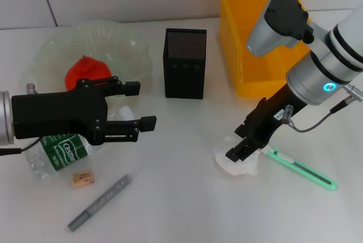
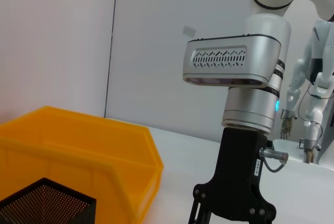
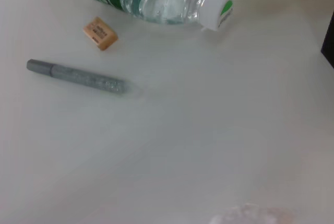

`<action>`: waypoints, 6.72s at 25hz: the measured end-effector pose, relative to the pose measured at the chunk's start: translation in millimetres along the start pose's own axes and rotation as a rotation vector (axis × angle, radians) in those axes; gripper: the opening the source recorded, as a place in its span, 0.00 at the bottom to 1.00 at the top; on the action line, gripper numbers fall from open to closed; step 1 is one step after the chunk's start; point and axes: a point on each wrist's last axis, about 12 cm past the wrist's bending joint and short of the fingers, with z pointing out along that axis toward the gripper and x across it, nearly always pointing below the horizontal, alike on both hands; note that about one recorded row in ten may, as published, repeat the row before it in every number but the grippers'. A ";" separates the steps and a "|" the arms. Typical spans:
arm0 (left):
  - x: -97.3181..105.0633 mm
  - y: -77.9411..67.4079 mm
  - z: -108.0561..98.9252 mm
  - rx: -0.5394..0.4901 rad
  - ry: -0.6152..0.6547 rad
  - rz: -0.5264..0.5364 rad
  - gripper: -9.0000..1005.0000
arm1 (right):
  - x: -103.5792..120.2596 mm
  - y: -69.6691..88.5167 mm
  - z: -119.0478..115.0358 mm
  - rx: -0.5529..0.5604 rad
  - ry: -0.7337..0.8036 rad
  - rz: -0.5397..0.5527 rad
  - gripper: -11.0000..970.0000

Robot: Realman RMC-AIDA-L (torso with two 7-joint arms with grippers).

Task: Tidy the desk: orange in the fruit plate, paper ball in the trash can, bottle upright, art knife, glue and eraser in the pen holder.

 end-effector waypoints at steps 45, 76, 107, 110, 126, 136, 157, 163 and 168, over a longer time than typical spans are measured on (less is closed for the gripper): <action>-1.0 0.5 2.4 -0.002 -0.002 -0.004 0.81 | 11.7 -4.9 9.9 0.003 0.062 0.040 0.30; -0.2 0.1 1.9 -0.002 -0.002 -0.010 0.81 | -1.8 3.8 -34.4 0.088 -0.095 0.004 0.25; -1.4 0.8 5.4 0.004 -0.012 -0.014 0.81 | 35.9 -26.0 -115.5 0.405 -0.413 0.138 0.24; -1.4 0.8 5.7 0.004 -0.011 -0.014 0.81 | 35.9 -28.5 -115.9 0.420 -0.421 0.142 0.24; -2.5 1.1 6.5 0.007 -0.010 -0.008 0.81 | 44.9 -52.4 -105.9 0.508 -0.474 0.175 0.26; -3.0 1.3 7.2 0.009 -0.008 -0.008 0.81 | 42.0 -57.8 -98.3 0.505 -0.478 0.178 0.28; -2.6 1.3 7.5 0.011 -0.004 -0.011 0.81 | 41.9 -55.7 -95.0 0.508 -0.493 0.161 0.47; -1.9 0.9 7.0 0.010 -0.004 -0.014 0.81 | 44.1 -56.2 -96.3 0.517 -0.507 0.168 0.62; -1.5 0.7 6.7 0.010 -0.004 -0.015 0.81 | 47.5 -51.2 -102.4 0.510 -0.577 0.159 0.63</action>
